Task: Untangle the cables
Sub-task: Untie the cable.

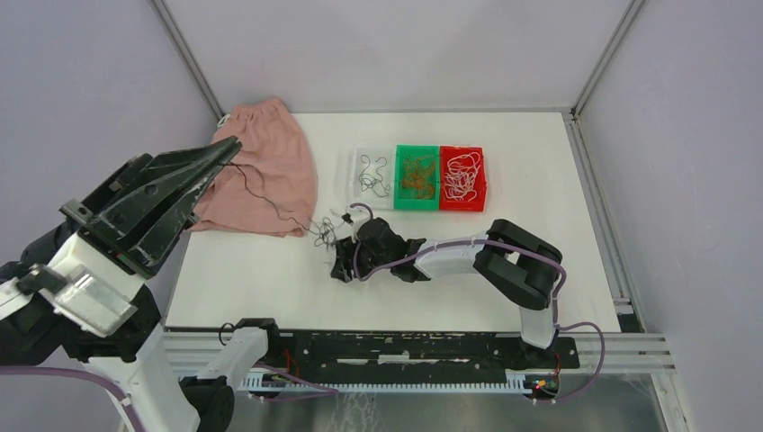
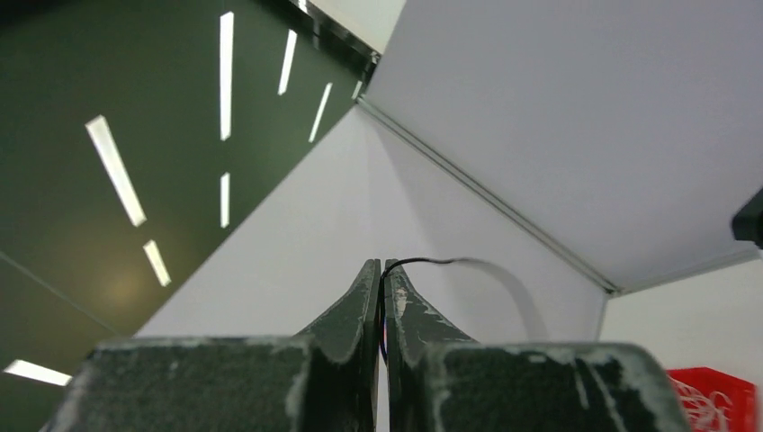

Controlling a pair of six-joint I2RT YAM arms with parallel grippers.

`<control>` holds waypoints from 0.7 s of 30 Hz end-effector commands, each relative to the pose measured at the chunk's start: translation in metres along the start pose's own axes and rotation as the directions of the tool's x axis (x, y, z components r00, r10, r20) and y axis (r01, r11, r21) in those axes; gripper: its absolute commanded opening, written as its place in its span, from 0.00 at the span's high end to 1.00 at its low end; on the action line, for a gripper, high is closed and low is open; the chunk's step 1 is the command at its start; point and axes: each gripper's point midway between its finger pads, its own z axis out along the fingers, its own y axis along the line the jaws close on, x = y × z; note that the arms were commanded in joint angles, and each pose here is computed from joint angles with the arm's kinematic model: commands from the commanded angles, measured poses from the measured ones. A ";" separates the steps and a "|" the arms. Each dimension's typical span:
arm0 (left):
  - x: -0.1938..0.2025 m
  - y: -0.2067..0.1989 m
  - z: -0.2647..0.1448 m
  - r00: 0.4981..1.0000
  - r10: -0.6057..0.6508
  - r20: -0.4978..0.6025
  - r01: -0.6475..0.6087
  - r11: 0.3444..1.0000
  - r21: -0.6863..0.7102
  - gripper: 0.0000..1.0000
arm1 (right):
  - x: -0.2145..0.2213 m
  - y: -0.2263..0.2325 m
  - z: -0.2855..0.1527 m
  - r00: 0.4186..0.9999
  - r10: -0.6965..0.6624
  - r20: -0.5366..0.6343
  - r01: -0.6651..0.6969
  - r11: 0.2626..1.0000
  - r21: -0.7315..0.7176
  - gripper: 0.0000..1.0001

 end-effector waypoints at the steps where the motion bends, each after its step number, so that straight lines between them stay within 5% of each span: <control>1: -0.031 0.037 0.006 0.975 0.218 0.038 -0.212 0.971 -0.110 0.91 | 0.000 -0.015 0.007 0.999 0.039 0.018 -0.039 0.999 0.036 0.37; 10: -0.060 0.061 0.007 0.932 0.356 0.071 -0.336 0.920 -0.202 0.93 | 0.015 -0.034 0.011 0.995 0.098 -0.003 -0.097 0.992 0.083 0.40; 21: 0.030 0.005 -0.009 0.991 0.114 -0.069 -0.119 0.991 -0.064 0.91 | -0.076 0.041 -0.070 0.979 -0.043 0.197 0.062 0.994 -0.095 0.25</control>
